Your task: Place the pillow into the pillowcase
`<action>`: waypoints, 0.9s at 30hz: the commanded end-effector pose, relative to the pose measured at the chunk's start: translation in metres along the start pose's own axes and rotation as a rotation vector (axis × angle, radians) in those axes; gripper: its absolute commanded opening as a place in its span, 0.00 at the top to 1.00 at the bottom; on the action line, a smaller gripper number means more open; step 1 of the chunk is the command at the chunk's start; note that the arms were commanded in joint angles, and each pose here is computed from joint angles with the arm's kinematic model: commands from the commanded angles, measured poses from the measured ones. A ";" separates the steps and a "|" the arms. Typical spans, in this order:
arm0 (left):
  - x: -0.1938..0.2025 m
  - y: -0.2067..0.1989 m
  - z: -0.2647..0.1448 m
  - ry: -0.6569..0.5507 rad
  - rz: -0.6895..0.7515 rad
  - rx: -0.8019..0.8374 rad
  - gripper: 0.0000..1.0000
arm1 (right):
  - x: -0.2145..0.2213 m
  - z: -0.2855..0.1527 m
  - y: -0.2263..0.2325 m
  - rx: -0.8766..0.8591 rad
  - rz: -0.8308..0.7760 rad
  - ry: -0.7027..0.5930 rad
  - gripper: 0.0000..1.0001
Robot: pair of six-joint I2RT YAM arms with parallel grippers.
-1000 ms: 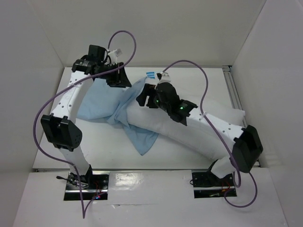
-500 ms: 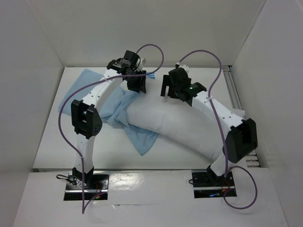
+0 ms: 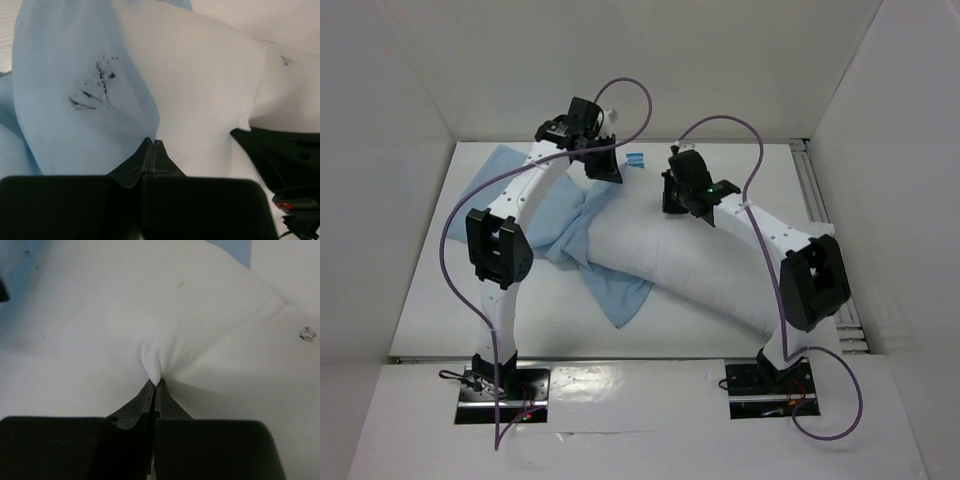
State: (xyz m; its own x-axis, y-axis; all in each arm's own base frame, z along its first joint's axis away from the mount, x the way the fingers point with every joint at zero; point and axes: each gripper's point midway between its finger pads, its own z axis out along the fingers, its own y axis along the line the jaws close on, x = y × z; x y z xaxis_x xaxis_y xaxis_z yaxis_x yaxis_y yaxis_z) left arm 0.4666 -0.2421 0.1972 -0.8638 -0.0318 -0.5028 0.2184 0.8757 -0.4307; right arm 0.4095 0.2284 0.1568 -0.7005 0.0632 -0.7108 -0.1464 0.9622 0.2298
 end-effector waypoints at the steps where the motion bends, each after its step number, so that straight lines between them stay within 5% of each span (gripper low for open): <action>1: -0.025 -0.022 -0.015 -0.072 -0.015 0.126 1.00 | 0.012 -0.034 0.050 -0.193 -0.056 -0.065 1.00; 13: -0.045 -0.026 -0.023 -0.096 -0.143 0.273 1.00 | 0.050 -0.090 0.066 -0.224 -0.216 -0.150 1.00; 23: -0.051 -0.114 -0.096 -0.148 0.048 0.603 1.00 | 0.060 -0.082 0.116 -0.361 -0.336 -0.120 1.00; 27: -0.026 -0.156 -0.122 -0.079 0.126 0.748 1.00 | 0.032 -0.084 0.134 -0.343 -0.319 -0.220 1.00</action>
State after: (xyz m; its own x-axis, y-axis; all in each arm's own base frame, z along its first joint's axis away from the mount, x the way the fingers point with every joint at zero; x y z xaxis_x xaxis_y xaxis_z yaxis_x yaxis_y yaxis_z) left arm 0.4435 -0.2850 0.2679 -0.9018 -0.0769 -0.4252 0.3138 0.5599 -0.7668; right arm 0.3245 0.2871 0.1924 -0.4745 -0.1656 -0.8645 -0.4513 0.8890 0.0774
